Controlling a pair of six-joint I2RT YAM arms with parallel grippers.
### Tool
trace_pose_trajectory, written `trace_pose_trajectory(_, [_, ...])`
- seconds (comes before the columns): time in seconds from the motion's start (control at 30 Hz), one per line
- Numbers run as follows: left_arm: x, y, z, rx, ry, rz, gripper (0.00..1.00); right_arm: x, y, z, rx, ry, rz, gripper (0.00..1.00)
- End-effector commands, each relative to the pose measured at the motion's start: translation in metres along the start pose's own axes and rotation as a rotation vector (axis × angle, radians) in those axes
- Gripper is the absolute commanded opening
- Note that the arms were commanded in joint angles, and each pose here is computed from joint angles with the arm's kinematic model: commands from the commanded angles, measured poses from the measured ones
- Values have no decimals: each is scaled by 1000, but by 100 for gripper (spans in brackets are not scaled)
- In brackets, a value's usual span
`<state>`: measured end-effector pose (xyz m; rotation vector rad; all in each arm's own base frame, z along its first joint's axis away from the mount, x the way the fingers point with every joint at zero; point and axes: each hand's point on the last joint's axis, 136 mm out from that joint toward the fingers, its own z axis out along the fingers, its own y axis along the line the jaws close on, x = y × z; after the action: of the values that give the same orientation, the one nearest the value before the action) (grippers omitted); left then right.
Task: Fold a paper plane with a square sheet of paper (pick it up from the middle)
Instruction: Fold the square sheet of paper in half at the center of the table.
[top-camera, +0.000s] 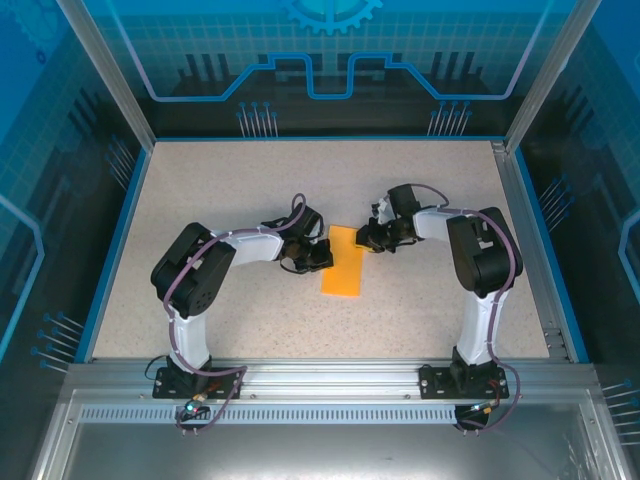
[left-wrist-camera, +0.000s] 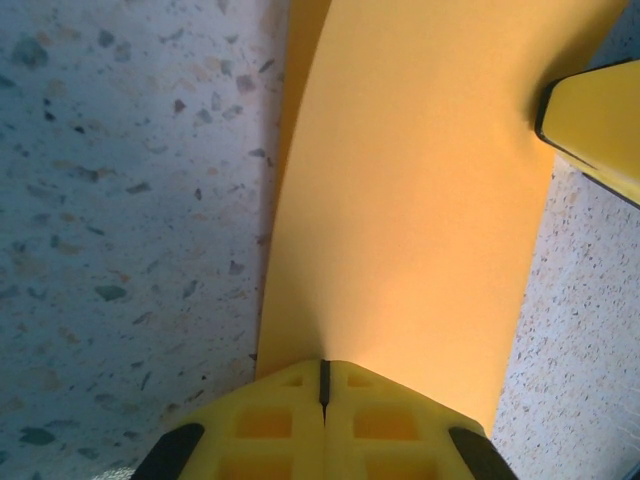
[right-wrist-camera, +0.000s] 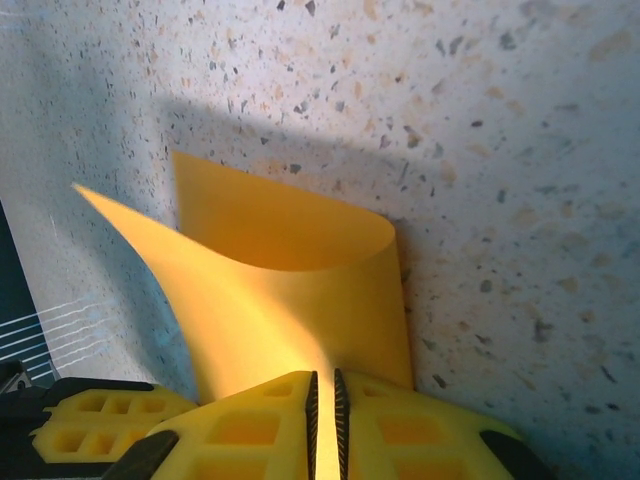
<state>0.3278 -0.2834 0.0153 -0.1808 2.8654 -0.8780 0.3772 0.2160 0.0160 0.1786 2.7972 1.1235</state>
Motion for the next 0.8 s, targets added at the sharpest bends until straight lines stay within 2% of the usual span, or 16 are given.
trace_pose_trajectory(0.0, [16,20,7,-84,60,-2,0,-4,3,-8,18,3,-5,16])
trace_pose_trajectory(0.2, [16,20,7,-82,57,-2,0,-20,29,-30,-34,-40,-50,17])
trace_pose_trajectory(0.47, [16,20,7,-83,59,-1,0,-26,16,-14,-34,-3,-14,17])
trace_pose_trajectory(0.77, [16,19,6,-82,57,0,0,-19,-18,6,82,34,47,17])
